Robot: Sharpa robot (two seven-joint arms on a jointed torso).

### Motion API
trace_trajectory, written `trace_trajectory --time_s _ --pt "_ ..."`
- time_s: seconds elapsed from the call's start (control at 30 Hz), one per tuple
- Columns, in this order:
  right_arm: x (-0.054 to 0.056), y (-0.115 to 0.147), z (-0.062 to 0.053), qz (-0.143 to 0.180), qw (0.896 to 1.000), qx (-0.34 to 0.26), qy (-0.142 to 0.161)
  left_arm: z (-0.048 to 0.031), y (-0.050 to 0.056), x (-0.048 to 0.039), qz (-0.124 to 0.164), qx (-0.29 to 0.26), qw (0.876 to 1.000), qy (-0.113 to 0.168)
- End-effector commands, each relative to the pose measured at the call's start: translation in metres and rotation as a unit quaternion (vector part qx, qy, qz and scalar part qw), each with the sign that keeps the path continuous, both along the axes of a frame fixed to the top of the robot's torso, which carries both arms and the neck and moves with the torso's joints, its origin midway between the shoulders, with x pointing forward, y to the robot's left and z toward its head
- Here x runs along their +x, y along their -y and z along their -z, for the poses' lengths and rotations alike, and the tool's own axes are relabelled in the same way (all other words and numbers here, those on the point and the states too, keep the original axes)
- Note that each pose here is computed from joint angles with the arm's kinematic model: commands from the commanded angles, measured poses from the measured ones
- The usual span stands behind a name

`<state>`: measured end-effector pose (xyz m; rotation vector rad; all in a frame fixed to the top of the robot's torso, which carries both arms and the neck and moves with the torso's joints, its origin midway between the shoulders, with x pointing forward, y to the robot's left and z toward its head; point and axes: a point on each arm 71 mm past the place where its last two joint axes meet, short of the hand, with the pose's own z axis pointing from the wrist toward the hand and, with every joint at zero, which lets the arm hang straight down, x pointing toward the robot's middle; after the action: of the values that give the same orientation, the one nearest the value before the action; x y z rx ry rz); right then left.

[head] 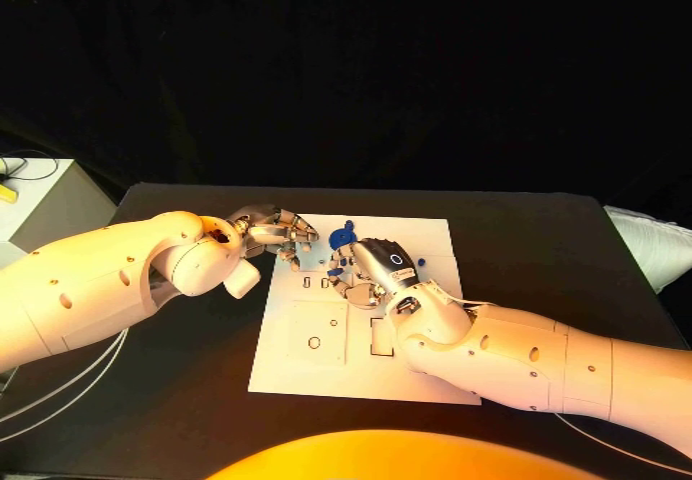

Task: Assemble the parts on the task board

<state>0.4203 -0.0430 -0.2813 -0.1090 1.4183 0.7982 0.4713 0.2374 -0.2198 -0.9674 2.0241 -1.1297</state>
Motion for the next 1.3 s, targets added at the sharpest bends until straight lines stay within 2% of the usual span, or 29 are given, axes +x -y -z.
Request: trace_trajectory --time_s 0.03,0.67,1.0,1.3 --pt "-0.0006 -0.0031 0.0022 -0.004 1.0 -0.023 -0.003 -0.0015 0.001 0.0002 -0.001 -0.004 1.0 0.008" --pt "0.0005 -0.01 0.0041 -0.013 1.0 -0.02 -0.013 -0.0015 0.001 0.0 -0.001 -0.003 1.0 0.007" --pt "0.0026 -0.0082 0.0049 -0.015 1.0 0.003 -0.024 -0.0015 0.0008 0.0 -0.001 -0.003 1.0 0.007" --pt "0.0041 -0.0094 0.0042 -0.018 0.999 0.021 -0.017 -0.0013 0.0013 0.0 0.0 -0.003 1.0 0.006"
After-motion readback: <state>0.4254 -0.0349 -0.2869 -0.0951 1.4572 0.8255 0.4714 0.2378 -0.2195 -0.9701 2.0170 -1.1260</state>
